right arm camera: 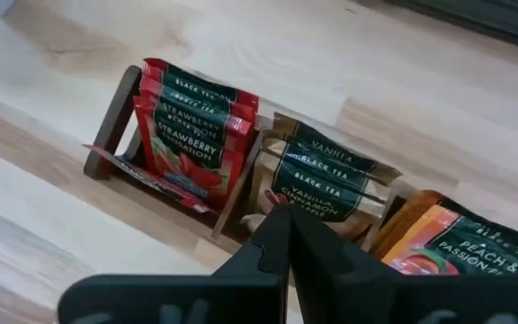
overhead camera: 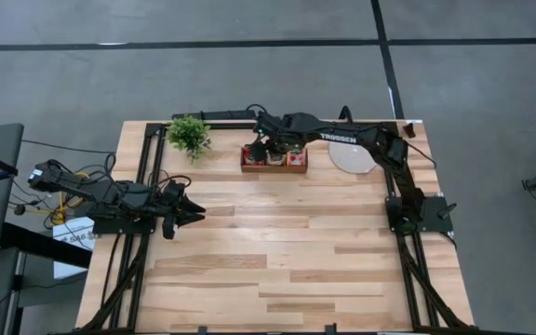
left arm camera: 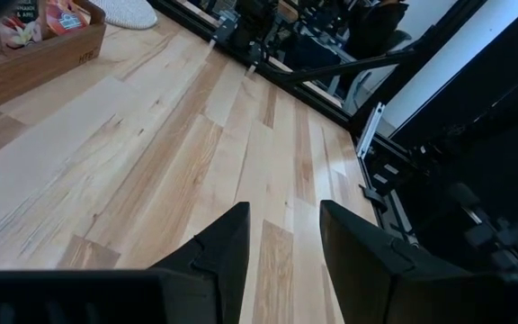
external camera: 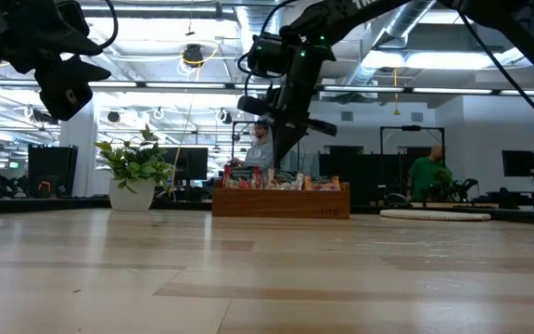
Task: Pick & Place Tea
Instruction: Adjust the brown tea bags, then return to Home Position
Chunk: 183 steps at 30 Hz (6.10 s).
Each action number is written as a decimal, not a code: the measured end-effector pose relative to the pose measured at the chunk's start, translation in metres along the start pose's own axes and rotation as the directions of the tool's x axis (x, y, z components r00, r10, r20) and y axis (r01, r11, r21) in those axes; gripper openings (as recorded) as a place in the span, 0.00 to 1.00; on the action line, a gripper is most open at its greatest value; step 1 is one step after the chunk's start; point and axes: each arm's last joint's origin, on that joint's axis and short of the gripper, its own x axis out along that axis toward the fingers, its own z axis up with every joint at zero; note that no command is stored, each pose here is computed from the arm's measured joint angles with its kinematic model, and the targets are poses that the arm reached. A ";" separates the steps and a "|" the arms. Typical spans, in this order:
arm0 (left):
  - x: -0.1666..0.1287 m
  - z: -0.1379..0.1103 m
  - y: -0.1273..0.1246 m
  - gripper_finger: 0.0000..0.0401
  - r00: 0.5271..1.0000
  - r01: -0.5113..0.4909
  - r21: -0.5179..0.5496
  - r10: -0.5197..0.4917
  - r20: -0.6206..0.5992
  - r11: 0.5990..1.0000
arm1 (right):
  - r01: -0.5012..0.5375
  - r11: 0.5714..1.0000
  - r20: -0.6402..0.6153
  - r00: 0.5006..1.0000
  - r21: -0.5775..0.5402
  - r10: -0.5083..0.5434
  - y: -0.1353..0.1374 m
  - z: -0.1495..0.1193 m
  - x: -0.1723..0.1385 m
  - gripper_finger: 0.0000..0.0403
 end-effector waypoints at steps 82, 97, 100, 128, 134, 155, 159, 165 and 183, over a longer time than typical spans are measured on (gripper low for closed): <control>-0.005 0.020 -0.015 0.32 0.964 0.189 -0.009 -0.183 0.194 0.982 | -0.130 0.991 0.168 0.977 -0.034 0.133 -0.165 -0.276 -0.171 0.00; -0.020 0.029 -0.023 0.32 0.899 0.307 0.223 -0.359 0.251 0.925 | -0.469 0.575 0.152 0.671 -0.670 0.725 -0.147 -0.273 -0.211 0.00; -0.028 0.028 -0.021 0.32 0.892 0.323 0.259 -0.384 0.239 0.910 | -0.525 0.550 0.175 0.601 -0.649 0.780 -0.161 -0.273 -0.208 0.00; -0.034 0.004 -0.005 0.32 0.766 0.424 0.407 -0.560 0.315 0.809 | -0.722 -0.083 0.032 -0.144 -0.686 0.989 -0.200 -0.312 -0.129 0.00; -0.033 0.006 -0.003 0.32 0.840 0.405 0.324 -0.488 0.237 0.855 | -0.793 0.025 0.045 -0.003 -0.609 0.999 -0.207 -0.312 -0.115 0.00; -0.012 -0.025 0.019 0.32 0.929 0.266 0.372 -0.339 0.145 0.889 | -0.671 0.044 0.031 0.031 -0.740 0.999 -0.206 -0.301 -0.108 0.00; -0.010 -0.028 0.024 0.32 0.958 0.183 0.354 -0.248 0.147 0.917 | -0.671 0.044 0.031 0.030 -0.740 0.999 -0.206 -0.301 -0.108 0.00; -0.009 -0.031 0.027 0.32 0.972 0.145 0.351 -0.200 0.126 0.925 | -0.671 0.044 0.031 0.031 -0.740 0.999 -0.206 -0.301 -0.108 0.00; -0.008 -0.032 0.028 0.32 0.974 0.139 0.352 -0.191 0.119 0.926 | -0.672 0.044 0.031 0.031 -0.740 0.999 -0.206 -0.301 -0.108 0.00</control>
